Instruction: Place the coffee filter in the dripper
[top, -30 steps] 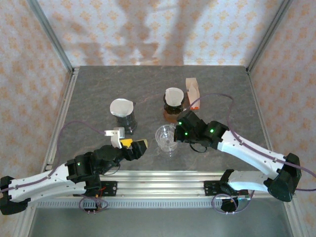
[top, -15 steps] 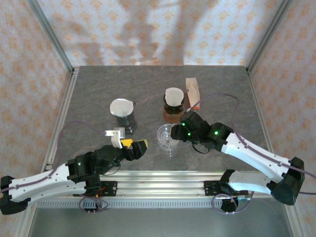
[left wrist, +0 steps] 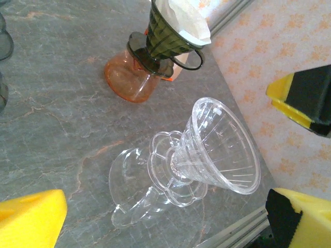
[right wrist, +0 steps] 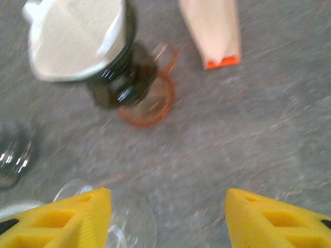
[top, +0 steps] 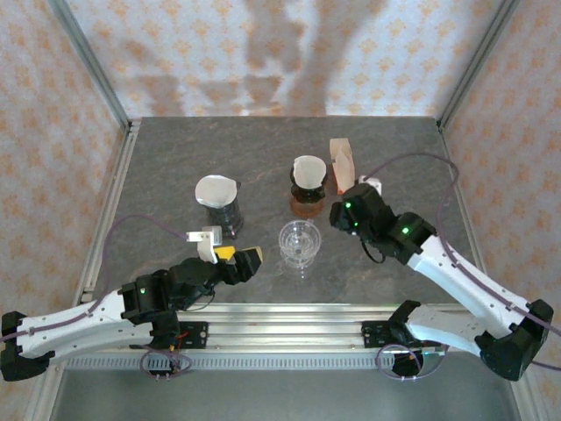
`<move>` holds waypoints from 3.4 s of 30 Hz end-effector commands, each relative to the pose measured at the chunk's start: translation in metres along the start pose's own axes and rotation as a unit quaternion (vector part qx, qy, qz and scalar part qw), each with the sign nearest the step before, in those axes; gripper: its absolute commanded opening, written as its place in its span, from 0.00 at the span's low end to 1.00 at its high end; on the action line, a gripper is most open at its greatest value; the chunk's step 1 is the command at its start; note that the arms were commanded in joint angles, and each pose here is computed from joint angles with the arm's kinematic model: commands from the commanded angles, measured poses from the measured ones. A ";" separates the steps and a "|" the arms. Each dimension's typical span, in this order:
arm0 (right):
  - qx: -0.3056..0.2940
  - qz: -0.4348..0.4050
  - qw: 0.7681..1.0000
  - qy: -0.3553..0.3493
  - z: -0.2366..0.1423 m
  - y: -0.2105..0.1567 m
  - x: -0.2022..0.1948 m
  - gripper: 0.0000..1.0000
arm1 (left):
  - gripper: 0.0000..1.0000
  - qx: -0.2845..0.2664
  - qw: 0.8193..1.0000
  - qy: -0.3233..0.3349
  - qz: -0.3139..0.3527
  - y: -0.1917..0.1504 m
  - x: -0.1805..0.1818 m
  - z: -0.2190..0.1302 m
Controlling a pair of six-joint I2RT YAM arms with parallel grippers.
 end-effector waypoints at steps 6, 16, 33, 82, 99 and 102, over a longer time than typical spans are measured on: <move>-0.010 0.033 0.999 -0.020 0.058 0.038 -0.028 0.50 | 1.00 -0.019 1.000 0.014 0.003 0.004 0.008 -0.002; 0.000 0.049 0.997 -0.059 0.113 0.069 -0.053 0.42 | 1.00 -0.026 0.999 0.024 0.005 0.007 0.014 -0.007; 0.024 -0.037 0.996 -0.076 0.179 0.121 -0.047 0.29 | 1.00 -0.021 0.999 0.031 0.020 0.007 0.009 0.001; 0.090 -0.107 0.981 -0.134 0.234 0.120 -0.060 0.16 | 1.00 -0.010 0.999 0.045 0.000 0.006 0.019 0.014; 0.029 -0.074 0.990 -0.119 0.172 0.139 -0.051 0.00 | 1.00 -0.010 0.999 0.040 -0.009 0.005 0.021 0.013; 0.030 -0.065 0.990 -0.123 0.158 0.133 -0.052 0.00 | 1.00 -0.013 0.999 0.037 -0.010 0.006 0.020 0.011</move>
Point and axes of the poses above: each hand's point on the last joint's axis, 136 mm out from that joint toward the fingers, its own z axis out along the fingers, its own x axis along the line the jaws close on, y = z × x, the point moved 2 cm from there along -z, back along the fingers, and after that the axes turned 11 degrees about -z, right-handed, at the moved point
